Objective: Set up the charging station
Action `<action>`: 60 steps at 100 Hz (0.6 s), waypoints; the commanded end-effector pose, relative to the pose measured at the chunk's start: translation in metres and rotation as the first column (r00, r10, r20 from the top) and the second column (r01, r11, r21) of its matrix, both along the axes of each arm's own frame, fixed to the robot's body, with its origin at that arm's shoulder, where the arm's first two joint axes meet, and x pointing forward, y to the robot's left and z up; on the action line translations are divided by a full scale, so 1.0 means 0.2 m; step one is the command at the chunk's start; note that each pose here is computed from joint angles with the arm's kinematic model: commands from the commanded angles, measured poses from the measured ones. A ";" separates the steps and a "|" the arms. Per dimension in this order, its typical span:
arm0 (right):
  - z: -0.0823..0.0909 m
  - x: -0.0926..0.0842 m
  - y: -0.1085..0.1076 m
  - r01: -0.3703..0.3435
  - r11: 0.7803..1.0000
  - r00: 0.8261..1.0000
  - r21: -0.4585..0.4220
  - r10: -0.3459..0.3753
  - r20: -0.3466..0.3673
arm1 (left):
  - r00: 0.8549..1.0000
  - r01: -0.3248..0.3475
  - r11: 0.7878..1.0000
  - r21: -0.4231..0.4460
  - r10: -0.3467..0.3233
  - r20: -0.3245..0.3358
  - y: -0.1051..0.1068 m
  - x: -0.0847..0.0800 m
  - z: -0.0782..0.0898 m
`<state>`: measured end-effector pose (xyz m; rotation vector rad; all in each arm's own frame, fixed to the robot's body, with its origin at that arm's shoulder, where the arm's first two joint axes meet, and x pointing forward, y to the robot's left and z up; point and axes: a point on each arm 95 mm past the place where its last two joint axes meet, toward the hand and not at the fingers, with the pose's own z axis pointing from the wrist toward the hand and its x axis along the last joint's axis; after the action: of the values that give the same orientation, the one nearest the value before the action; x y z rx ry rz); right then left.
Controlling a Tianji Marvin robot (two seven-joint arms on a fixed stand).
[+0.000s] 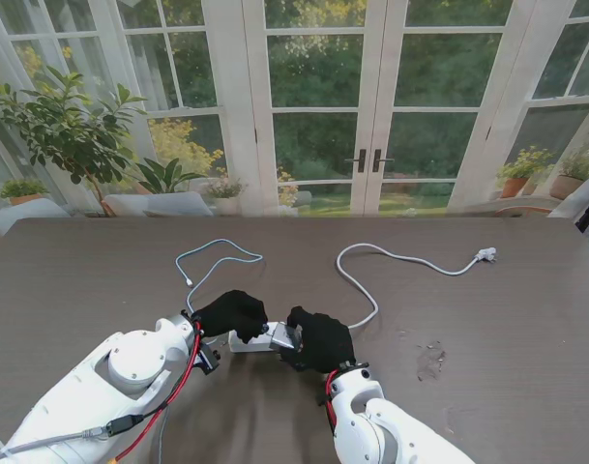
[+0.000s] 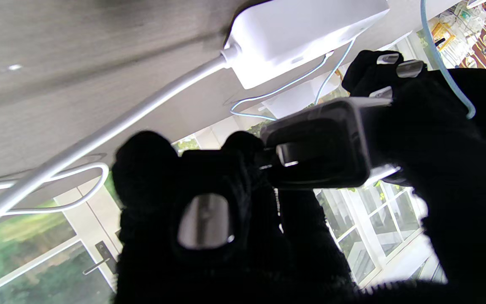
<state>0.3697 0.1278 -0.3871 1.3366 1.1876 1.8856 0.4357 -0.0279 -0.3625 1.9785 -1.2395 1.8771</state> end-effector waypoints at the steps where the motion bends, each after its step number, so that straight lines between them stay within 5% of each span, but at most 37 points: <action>1: 0.08 -0.03 0.14 -0.056 0.997 0.998 0.060 0.055 0.018 | 0.998 0.065 0.998 -0.021 -0.065 -0.011 -0.11 -0.04 -0.01; 60: 0.09 -0.04 0.16 -0.050 0.992 0.999 0.117 0.051 -0.010 | 0.997 0.067 0.998 -0.008 -0.067 0.026 -0.14 -0.01 -0.02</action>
<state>0.3675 0.1279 -0.3901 1.4030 1.1544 1.8969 0.4404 -0.0332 -0.3645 1.9475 -1.2820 1.9181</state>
